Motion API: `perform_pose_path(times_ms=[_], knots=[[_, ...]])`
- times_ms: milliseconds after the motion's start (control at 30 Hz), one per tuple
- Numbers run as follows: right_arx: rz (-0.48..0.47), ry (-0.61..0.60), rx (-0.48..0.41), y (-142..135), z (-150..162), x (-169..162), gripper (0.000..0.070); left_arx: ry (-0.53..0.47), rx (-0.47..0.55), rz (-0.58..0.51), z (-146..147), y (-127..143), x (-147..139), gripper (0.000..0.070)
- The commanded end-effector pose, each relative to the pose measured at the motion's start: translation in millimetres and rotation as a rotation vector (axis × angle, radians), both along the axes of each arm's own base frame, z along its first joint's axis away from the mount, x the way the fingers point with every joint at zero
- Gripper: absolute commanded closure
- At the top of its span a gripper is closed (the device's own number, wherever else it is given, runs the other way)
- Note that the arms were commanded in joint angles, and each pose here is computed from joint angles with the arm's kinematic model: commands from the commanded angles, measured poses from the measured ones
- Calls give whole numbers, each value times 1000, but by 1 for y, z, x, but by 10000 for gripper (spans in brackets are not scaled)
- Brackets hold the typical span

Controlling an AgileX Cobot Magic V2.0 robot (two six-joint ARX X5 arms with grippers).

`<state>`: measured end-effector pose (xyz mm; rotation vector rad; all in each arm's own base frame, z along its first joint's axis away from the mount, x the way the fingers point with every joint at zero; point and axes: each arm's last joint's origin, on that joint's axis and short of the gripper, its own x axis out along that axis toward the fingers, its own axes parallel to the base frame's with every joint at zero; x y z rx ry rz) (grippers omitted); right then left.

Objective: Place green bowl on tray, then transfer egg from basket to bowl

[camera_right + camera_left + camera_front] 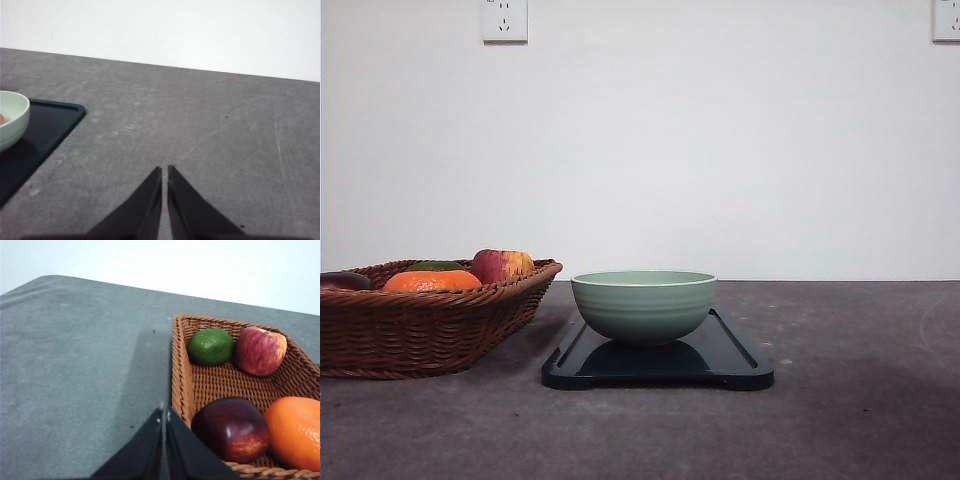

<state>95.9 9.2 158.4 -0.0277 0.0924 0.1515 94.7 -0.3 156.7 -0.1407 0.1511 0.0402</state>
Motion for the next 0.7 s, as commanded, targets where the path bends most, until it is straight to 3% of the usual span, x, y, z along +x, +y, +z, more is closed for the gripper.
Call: perform_pose_path(times_ms=[0, 667], knots=[[-1, -3, 13, 0, 0, 0, 688, 24, 9, -2, -7, 0, 1, 700], [-1, -3, 13, 0, 0, 0, 688, 24, 10, -2, -7, 0, 1, 700]])
